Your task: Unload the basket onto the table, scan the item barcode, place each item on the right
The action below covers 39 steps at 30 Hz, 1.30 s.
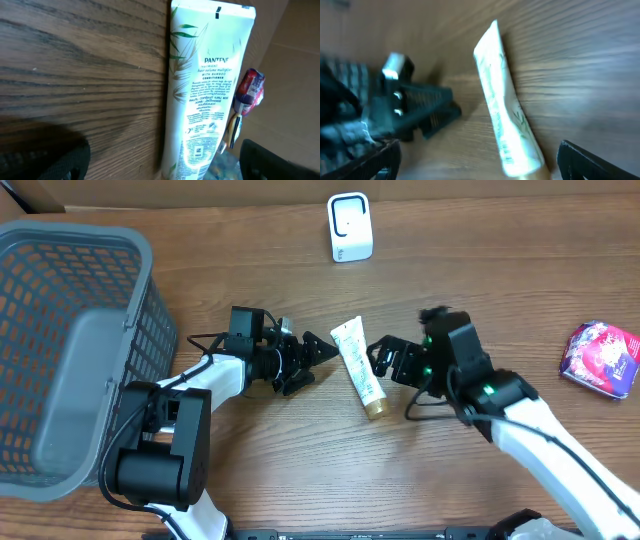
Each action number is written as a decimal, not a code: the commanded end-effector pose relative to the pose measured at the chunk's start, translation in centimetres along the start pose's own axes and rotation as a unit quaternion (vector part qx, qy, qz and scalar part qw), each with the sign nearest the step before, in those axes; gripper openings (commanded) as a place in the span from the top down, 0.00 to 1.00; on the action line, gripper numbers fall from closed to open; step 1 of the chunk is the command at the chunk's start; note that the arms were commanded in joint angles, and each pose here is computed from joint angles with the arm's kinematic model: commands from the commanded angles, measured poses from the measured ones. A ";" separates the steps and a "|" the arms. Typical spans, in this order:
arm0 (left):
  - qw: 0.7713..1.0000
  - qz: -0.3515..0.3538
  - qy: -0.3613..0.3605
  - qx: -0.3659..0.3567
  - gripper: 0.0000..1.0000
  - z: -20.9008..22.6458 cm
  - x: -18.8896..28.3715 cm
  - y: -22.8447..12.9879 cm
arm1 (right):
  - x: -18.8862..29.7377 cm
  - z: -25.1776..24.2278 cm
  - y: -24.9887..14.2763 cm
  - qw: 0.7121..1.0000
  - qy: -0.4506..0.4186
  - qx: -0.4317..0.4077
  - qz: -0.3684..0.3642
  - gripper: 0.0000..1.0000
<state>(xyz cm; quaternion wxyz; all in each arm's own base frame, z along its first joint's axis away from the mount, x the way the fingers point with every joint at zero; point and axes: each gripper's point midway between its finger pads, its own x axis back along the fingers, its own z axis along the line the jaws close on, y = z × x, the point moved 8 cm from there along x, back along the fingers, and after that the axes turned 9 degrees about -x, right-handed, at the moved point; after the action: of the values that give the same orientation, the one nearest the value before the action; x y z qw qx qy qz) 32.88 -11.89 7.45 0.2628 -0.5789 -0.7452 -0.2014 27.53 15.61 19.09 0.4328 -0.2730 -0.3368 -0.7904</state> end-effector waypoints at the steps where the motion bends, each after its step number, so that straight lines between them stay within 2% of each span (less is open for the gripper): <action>1: 0.992 -0.007 0.118 0.051 0.09 5.2 -1.1 -1.3 | -2.5 -1.1 0.4 0.990 0.063 0.086 0.088 0.00; 6: 0.989 0.011 0.129 0.067 0.12 5.6 -1.0 -2.1 | -5.5 -3.8 3.2 0.987 0.056 0.105 0.107 0.00; 7: 0.990 0.013 0.129 0.062 0.16 5.6 -0.9 -2.1 | -5.8 -3.7 3.8 0.984 0.065 0.119 0.113 0.00; 14: 0.991 -0.029 0.117 0.063 0.18 5.9 1.1 -0.1 | -6.4 -2.1 5.2 0.974 0.096 0.163 0.122 0.00; 17: 0.992 -0.046 0.111 0.040 0.13 5.1 1.8 1.2 | -6.8 -2.1 5.0 0.972 0.101 0.168 0.129 0.00; 20: 0.993 -0.058 0.105 0.011 0.00 3.7 2.2 2.4 | -7.7 -2.7 4.6 0.971 0.096 0.169 0.140 0.00; 25: 0.992 -0.069 0.100 -0.043 0.00 0.9 2.8 4.5 | -9.1 -3.3 4.6 0.970 0.096 0.171 0.143 0.00; 31: 0.989 -0.082 0.107 -0.058 0.00 -0.4 3.6 5.8 | -10.8 -2.8 3.2 0.964 0.100 0.188 0.158 0.00; 38: 0.989 -0.073 0.113 -0.055 0.00 -0.3 3.7 5.6 | -13.2 -3.6 1.3 0.960 0.082 0.189 0.188 0.00; 39: 0.989 -0.071 0.115 -0.055 0.00 -0.2 3.7 5.5 | -13.4 -3.9 1.2 0.960 0.080 0.186 0.192 0.03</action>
<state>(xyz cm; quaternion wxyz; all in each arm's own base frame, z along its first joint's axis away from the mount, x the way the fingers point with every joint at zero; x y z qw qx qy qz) 37.24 -7.93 10.19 0.3002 -0.5087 -0.7460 -0.3076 34.10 18.85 8.37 0.6442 -0.1727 -0.3814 -0.6401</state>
